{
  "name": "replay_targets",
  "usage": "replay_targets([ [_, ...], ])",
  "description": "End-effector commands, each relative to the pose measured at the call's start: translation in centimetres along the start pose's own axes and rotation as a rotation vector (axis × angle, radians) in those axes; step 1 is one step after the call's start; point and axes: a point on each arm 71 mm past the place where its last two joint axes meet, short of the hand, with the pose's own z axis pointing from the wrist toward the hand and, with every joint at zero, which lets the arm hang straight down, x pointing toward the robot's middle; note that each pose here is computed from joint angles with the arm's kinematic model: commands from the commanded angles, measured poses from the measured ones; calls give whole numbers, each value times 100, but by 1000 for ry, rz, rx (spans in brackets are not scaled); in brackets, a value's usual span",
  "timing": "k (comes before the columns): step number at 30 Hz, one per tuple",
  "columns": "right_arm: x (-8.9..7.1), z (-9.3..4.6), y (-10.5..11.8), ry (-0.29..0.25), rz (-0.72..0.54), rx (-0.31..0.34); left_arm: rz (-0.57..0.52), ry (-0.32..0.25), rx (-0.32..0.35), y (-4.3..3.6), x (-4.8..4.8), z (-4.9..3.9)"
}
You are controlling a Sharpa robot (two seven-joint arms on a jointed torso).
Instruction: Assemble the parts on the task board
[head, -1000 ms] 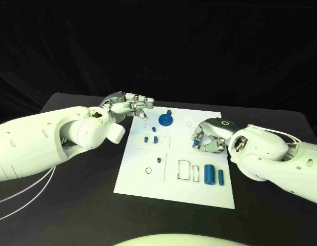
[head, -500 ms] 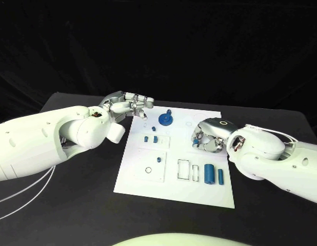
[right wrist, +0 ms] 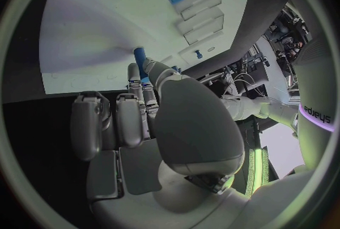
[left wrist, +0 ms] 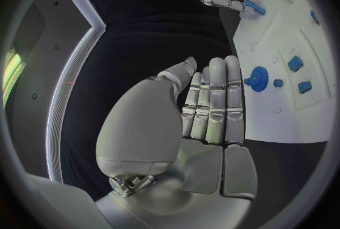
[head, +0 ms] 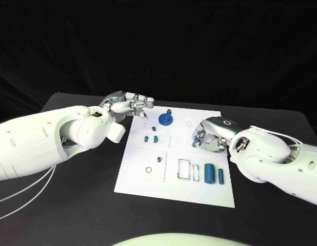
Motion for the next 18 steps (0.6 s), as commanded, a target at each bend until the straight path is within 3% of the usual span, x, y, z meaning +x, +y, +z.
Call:
replay_targets([
  [1,-126,-36,85,-84,35,-38,1,10,7,-11,16,8],
  [10,-249,-81,396,-105,90,-124,1,12,6,-9,22,18],
  [18,-95,9,869,-60,142,-241,0,17,7,-9,45,28],
])
